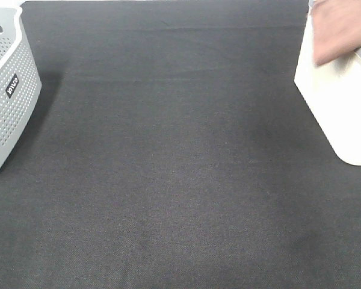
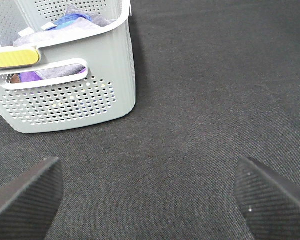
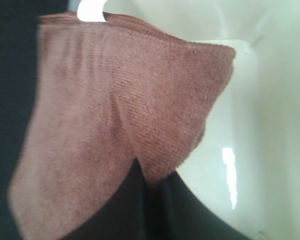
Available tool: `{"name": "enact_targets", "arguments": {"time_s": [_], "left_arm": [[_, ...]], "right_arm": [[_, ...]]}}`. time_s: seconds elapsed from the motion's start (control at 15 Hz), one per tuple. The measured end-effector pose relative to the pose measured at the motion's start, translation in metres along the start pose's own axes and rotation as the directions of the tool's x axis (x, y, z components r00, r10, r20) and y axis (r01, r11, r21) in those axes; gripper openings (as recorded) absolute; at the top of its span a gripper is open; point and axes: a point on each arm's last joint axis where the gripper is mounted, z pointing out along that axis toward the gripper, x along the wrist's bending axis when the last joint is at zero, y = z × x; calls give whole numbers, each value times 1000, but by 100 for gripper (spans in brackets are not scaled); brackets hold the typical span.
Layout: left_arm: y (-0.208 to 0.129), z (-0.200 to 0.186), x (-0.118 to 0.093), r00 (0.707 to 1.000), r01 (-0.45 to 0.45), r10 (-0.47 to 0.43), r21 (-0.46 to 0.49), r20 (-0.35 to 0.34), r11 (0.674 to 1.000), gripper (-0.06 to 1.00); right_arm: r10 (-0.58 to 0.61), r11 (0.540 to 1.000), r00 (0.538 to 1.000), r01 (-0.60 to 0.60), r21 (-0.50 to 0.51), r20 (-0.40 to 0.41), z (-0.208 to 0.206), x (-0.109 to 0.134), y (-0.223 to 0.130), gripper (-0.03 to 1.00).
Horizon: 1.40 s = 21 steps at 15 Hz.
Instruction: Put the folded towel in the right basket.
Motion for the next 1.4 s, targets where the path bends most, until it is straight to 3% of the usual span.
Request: {"name": "enact_targets", "arguments": {"time_s": [0.2,0.53,0.67,0.73,0.8,0.93,1.07,1.4], "left_arm": [[0,0,0,1000,0,0,0,0,1000,88],[0,0,0,1000,0,0,0,0,1000,88],[0,0,0,1000,0,0,0,0,1000,88],[0,0,0,1000,0,0,0,0,1000,88],[0,0,0,1000,0,0,0,0,1000,88],[0,0,0,1000,0,0,0,0,1000,88],[0,0,0,1000,0,0,0,0,1000,88],[0,0,0,1000,0,0,0,0,1000,88]], "right_arm": [[18,1000,999,-19,8,50,-1,-27,-4,1],[24,995,999,-27,101,31,46,-36,-11,3],[39,992,999,-39,118,4,59,-36,-13,15],[42,993,999,-40,114,-15,59,-34,-13,34],[42,993,999,-40,114,-15,59,-34,-13,34],[54,994,997,-47,103,-60,59,-30,-11,68],[62,994,995,-55,90,-78,55,-28,-10,75],[55,998,994,-59,-37,-94,-8,-6,1,77]]}}
